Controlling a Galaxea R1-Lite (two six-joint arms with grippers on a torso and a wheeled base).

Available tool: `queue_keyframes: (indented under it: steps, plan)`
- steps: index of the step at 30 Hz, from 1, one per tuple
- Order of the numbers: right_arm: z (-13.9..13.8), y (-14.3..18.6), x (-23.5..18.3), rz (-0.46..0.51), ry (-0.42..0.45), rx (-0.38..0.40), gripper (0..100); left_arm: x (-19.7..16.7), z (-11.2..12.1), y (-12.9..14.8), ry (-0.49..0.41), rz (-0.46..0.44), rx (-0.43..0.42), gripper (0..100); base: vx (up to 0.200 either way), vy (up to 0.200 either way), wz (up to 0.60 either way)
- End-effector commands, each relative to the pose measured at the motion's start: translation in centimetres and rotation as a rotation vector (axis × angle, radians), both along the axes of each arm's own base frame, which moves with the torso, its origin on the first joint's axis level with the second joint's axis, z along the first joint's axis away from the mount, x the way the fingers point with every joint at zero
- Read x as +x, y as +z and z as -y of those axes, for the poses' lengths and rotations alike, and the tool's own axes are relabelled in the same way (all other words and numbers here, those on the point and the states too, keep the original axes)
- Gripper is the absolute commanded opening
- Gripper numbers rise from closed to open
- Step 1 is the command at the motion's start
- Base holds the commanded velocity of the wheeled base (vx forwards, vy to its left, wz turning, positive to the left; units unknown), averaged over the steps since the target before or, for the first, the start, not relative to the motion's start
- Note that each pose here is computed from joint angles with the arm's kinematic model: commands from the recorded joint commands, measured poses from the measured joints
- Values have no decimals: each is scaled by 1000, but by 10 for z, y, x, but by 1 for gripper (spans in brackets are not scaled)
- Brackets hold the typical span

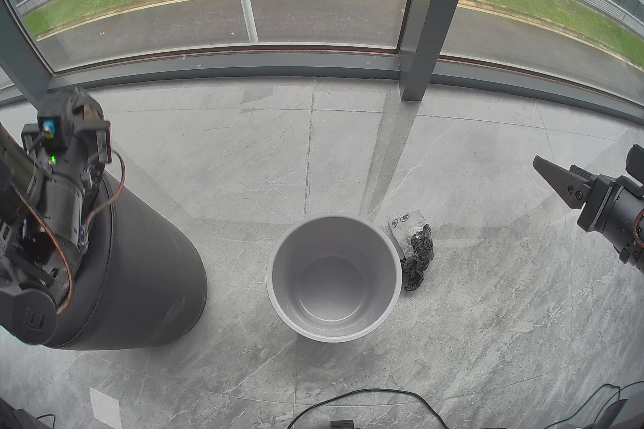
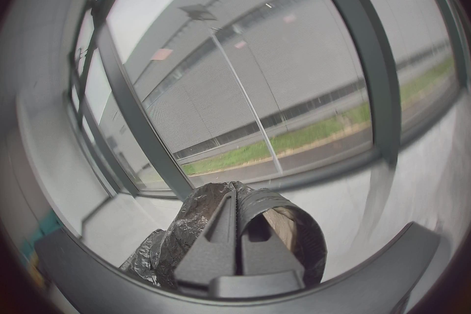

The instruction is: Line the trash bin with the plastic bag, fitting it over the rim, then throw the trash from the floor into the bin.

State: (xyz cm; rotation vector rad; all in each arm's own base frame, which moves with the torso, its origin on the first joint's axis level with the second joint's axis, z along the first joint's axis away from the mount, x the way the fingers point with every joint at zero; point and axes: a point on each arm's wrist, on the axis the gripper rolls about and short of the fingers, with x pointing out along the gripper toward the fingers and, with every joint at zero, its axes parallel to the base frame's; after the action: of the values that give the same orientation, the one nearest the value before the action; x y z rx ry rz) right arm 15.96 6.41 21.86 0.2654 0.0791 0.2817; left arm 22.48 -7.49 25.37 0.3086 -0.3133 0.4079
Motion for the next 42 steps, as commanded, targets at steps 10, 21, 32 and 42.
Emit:
queue_keyframes:
  steps: [10,21,32,42]
  plan:
    - [-30,-11,-9,-49,181,-17,100,-57,35,77,-456,79,-683,0,0,0,0]
    - [-88,-2,27,-129,410,60,100,-90,48,120,-719,-100,-987,0,0,0,0]
    - [-115,-9,27,-153,489,43,100,-102,50,151,-866,-171,-1151,0,0,0,0]
    - [-142,-30,36,-196,533,7,100,-108,57,144,-1017,-289,-1250,0,0,0,0]
